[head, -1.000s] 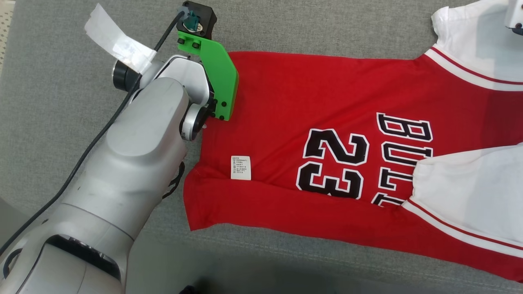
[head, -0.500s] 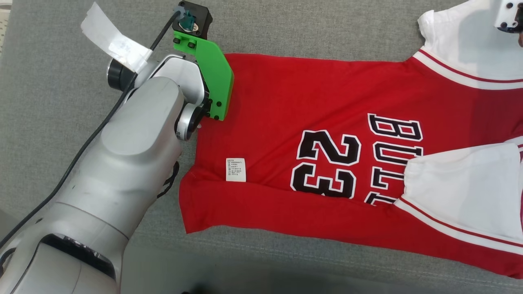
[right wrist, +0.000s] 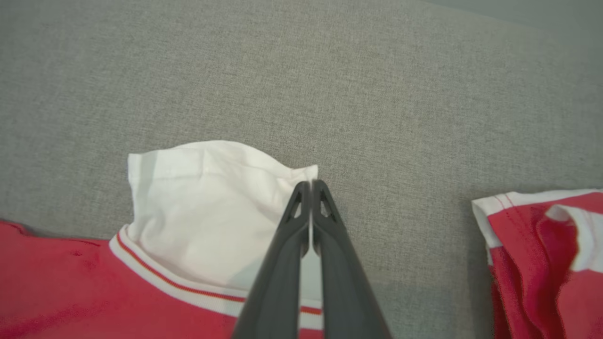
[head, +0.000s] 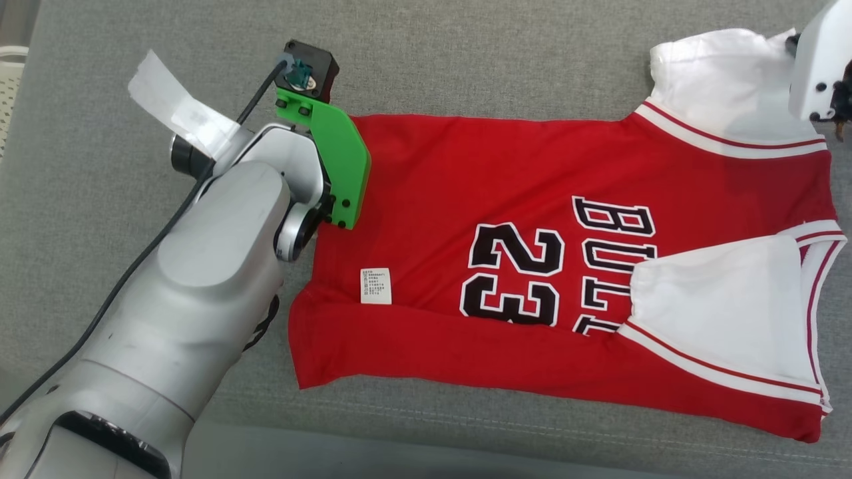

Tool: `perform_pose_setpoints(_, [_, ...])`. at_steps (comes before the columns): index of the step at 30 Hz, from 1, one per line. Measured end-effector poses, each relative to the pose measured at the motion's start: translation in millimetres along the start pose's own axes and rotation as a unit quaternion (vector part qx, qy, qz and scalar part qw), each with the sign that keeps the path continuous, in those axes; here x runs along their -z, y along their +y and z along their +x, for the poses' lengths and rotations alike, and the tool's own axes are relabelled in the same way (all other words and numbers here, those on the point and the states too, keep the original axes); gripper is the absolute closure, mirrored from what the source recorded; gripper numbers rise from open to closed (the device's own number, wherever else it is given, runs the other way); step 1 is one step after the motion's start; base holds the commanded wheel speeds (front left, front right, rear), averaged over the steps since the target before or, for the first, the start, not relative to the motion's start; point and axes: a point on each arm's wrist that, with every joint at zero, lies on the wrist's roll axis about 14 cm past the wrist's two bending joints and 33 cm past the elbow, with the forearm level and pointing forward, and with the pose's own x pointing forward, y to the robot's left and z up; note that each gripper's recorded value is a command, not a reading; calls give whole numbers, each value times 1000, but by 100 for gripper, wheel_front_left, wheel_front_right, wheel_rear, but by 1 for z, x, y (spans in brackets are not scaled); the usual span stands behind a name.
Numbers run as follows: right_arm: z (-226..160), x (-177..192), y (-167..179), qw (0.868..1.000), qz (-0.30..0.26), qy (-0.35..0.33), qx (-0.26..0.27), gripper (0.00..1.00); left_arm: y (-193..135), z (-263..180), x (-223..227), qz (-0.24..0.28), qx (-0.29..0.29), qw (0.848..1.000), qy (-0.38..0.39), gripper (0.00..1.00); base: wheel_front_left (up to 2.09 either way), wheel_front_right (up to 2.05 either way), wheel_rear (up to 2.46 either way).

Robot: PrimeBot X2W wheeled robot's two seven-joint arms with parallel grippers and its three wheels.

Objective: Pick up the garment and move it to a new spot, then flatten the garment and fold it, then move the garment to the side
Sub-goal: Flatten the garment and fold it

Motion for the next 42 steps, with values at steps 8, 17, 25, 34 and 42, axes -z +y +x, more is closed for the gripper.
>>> perform_pose_setpoints(8, [-35,19,10,999,-18,-14,-26,100,0,-18,-3,4,-11,999,-38,100,0,0,0])
perform_pose_setpoints(17, [-81,36,14,999,-20,-27,-36,100,-3,-42,-7,5,-19,996,-85,100,0,0,0])
perform_pose_setpoints(25, [-115,58,11,999,-13,-12,-34,100,-9,-62,-18,65,-14,986,-155,100,0,0,0])
perform_pose_setpoints(34, [-135,76,4,1000,-1,4,-25,100,-14,-69,-19,158,-10,967,-198,100,0,0,0])
perform_pose_setpoints(42, [-139,93,7,999,9,25,-29,100,-29,-80,-12,273,9,924,-269,100,0,0,0])
